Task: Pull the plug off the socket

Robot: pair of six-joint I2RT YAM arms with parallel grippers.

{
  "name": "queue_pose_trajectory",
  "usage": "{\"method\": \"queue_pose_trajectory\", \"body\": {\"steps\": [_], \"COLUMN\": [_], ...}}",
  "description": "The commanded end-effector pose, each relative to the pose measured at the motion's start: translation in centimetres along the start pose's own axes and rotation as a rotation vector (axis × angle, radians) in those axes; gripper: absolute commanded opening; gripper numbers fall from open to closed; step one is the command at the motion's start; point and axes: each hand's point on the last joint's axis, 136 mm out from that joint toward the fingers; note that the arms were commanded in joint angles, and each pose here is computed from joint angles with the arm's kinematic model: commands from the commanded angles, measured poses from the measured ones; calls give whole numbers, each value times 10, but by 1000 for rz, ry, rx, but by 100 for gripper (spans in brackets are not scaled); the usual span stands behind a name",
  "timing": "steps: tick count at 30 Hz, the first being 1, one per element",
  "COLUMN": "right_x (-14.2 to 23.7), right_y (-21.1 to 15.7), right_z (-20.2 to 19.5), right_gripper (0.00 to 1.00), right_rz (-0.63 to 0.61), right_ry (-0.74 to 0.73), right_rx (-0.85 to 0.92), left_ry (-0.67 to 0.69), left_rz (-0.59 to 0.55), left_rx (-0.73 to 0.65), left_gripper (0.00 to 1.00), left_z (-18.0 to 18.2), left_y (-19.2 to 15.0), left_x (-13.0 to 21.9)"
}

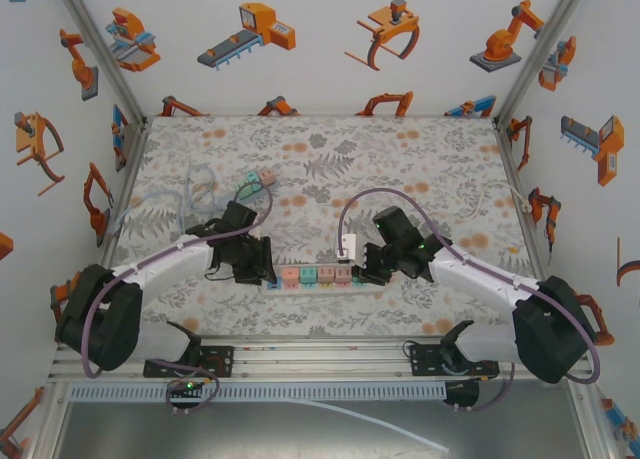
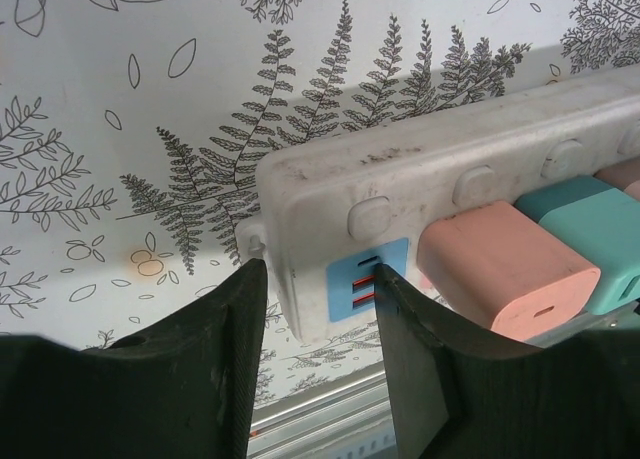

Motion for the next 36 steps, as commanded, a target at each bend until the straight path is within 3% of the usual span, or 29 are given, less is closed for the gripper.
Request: {"method": "queue_pose_trajectory", "body": {"steps": [1, 28, 36], "right_x": [11, 26, 34], "right_y": [40, 51, 52], "right_z": [-9, -4, -3], "right_gripper": [20, 14, 14], "right_rz": [-109, -173, -194], "right_ry": [-12, -5, -26], "right_rx": [48, 35, 31], "left_ry": [165, 392, 366], "left_rz": [109, 154, 123], "left_rx": [-24, -98, -98], "left_gripper": [46, 44, 44], "left_z": [31, 54, 44], "left_y": [-32, -44, -36], "left_x": [-16, -21, -16]}}
Point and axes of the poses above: each hand's point on the last joint's axis, 136 mm out from that joint toward the fingers, its own x axis back along the fingers, its own z axis along the line the jaws close on, y = z × x, and after that the axes turned 5 degrees about -x, right-handed
